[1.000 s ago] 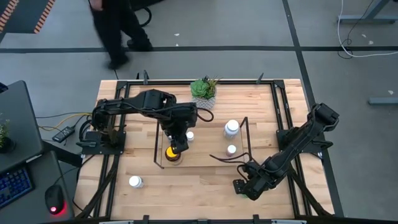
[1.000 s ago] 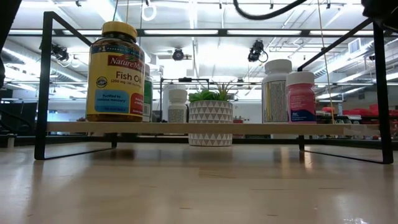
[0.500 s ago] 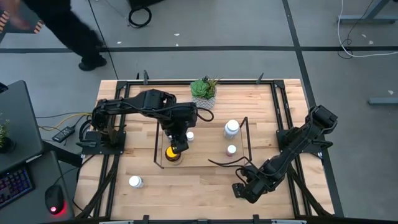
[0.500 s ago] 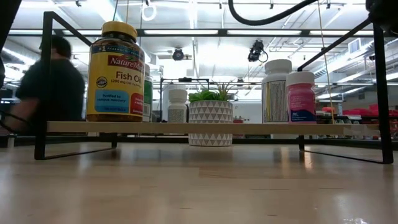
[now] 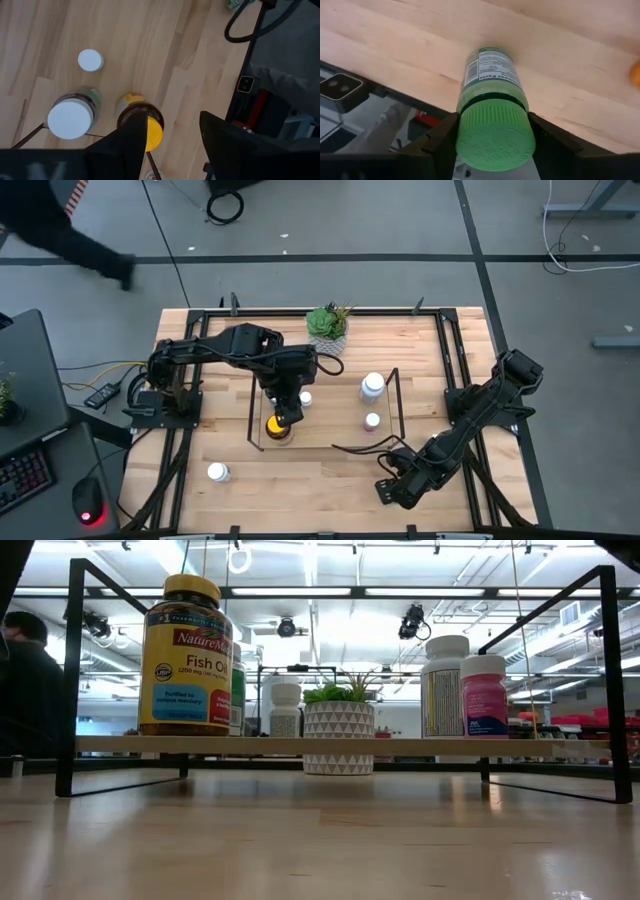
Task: Pick and place medicine bottles onto shelf by color
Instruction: Put the small green medicine bottle on the shelf
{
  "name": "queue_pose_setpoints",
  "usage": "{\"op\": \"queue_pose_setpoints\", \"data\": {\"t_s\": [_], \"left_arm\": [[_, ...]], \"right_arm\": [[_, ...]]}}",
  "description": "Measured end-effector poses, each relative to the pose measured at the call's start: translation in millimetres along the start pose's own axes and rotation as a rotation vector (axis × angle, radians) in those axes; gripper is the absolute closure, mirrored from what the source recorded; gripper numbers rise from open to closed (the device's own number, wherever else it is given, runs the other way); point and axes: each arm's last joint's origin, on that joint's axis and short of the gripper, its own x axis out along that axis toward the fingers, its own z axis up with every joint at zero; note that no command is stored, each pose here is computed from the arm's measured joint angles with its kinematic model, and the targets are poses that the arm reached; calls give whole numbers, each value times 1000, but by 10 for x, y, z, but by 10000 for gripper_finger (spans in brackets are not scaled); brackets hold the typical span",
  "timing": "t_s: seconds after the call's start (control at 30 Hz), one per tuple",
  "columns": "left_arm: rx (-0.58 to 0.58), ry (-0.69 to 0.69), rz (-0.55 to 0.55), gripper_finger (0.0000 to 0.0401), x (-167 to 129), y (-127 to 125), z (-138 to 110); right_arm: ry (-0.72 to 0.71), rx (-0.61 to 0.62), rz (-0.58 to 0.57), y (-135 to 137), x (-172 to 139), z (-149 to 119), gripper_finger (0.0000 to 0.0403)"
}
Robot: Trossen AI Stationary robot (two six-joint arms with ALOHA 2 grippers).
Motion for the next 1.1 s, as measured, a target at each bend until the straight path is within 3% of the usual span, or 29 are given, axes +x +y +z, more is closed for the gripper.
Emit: {"op": "queue_pose_setpoints", "data": {"t_s": [0.33, 0.53, 0.9, 1.1], "left_arm": [[1, 0, 0, 215, 0, 0, 0], [-2, 0, 0, 220, 2, 0, 1], [-28, -7, -6, 227, -48, 6, -24], [-81, -111, -35, 228, -405, 68, -115]], "right_arm": [[-9, -74, 51, 181, -210, -35, 188], [-44, -147, 76, 369, -429, 105, 188], [-207, -351, 134, 752, -935, 830, 188], [-289, -464, 167, 872, -1193, 1272, 188]]}}
